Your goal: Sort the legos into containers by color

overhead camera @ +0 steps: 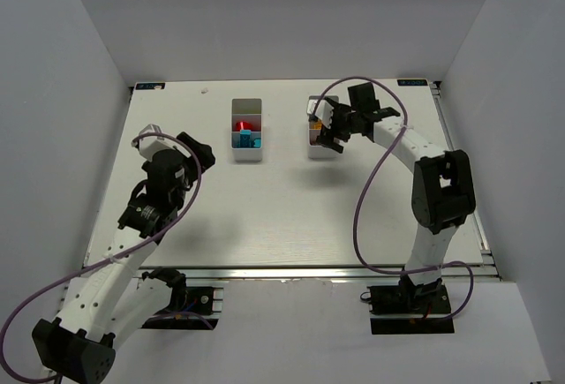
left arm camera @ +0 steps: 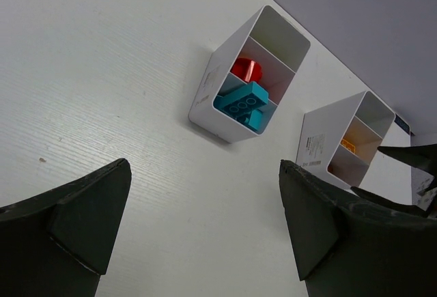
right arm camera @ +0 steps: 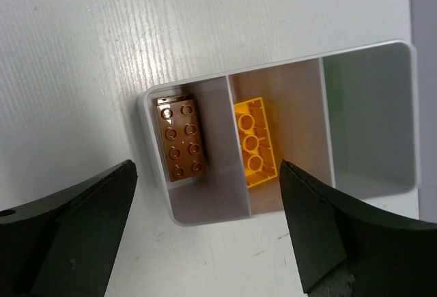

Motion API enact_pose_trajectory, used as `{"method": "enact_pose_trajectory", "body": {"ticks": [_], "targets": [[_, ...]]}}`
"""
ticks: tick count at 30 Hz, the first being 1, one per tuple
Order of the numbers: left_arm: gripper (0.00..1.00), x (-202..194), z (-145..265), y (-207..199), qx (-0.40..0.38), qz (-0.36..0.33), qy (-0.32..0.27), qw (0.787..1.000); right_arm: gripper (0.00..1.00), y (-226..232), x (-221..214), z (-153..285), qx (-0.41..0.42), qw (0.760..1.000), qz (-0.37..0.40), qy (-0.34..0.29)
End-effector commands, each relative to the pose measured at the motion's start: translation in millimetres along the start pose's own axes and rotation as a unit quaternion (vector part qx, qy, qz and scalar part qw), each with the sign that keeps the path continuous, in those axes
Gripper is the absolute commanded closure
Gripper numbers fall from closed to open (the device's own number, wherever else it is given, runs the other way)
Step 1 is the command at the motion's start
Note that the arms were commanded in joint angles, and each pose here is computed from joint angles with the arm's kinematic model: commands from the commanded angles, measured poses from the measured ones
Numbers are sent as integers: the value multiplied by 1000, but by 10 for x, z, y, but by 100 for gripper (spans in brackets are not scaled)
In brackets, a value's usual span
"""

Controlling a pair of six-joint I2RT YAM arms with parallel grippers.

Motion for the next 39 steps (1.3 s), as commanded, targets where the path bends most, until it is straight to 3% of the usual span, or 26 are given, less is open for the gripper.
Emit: {"method": "enact_pose_trajectory", "body": {"ticks": [1, 5, 8, 14, 16, 23, 30, 33, 39], "targets": [[2, 141, 72, -11, -4, 8, -21, 1000, 11, -165, 504, 389, -47, 997, 11, -58], [2, 185, 101, -68, -21, 3, -25, 999, 11, -317, 793, 766, -111, 989, -49, -87], [2, 243, 136, -135, -40, -3, -32, 999, 11, -480, 752, 1029, -191, 960, -191, -74], [2, 463, 257, -423, -111, -30, -51, 992, 11, -404, 792, 1462, -151, 918, -346, -124], [2, 553, 356, -695, -178, -49, -47, 982, 11, -419, 727, 1664, -151, 898, -390, -141], [2, 244, 273, -1230, -288, -86, 73, 951, 11, -389, 341, 1981, -217, 867, -439, -90], [2, 384, 329, -1402, -322, -73, 55, 942, 11, -277, 241, 2299, -277, 868, -402, -95], [2, 402, 347, -1412, -325, -75, 55, 941, 11, -227, 209, 2384, -301, 842, -436, -102], [2, 342, 364, -1344, -320, -67, 54, 943, 11, -203, 4, 2381, -324, 791, -516, -54]]}}
Point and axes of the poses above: each gripper's point midway between its finger pads, its own z axis back along the fingers, its own y axis along the line the jaws close on, x = y × z, the point moved 1 cm from there along z, back along the fingers, and after that the axes turned 8 degrees about -z, right-handed, at the moved point
